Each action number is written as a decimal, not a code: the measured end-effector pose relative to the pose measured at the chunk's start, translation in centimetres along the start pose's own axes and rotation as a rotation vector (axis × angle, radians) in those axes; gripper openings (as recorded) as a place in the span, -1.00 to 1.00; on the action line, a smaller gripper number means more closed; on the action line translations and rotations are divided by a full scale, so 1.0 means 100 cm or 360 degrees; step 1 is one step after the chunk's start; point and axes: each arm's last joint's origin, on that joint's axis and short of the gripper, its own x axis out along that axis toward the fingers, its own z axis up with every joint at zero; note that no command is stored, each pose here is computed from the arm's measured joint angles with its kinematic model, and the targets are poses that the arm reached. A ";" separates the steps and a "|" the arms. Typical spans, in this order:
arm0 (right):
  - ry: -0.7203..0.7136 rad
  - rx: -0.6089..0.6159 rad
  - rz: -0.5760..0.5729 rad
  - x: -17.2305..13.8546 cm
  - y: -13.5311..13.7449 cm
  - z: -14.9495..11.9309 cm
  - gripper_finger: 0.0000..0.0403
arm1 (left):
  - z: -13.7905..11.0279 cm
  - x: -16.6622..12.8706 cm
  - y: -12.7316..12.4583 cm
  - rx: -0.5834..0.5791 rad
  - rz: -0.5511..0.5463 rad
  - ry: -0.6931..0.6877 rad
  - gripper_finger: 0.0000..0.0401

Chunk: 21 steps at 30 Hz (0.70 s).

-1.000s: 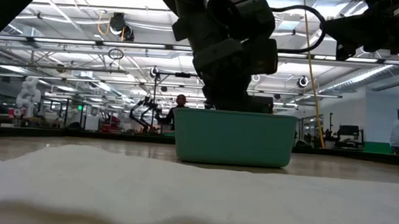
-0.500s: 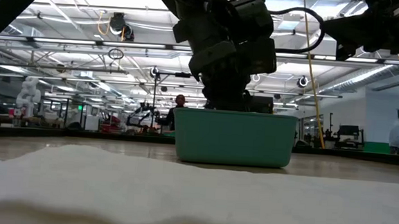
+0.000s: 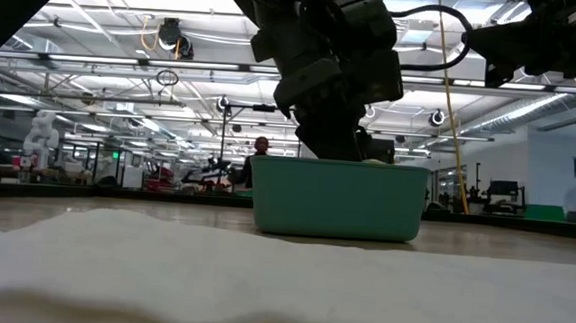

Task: Pick and placing Produce into tupperware
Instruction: Put the lemon into the bin

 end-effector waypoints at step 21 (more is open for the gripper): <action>0.0000 0.0000 0.0000 0.000 0.000 0.000 -1.00 | -0.001 0.003 0.008 -0.0277 0.0021 -0.0029 0.08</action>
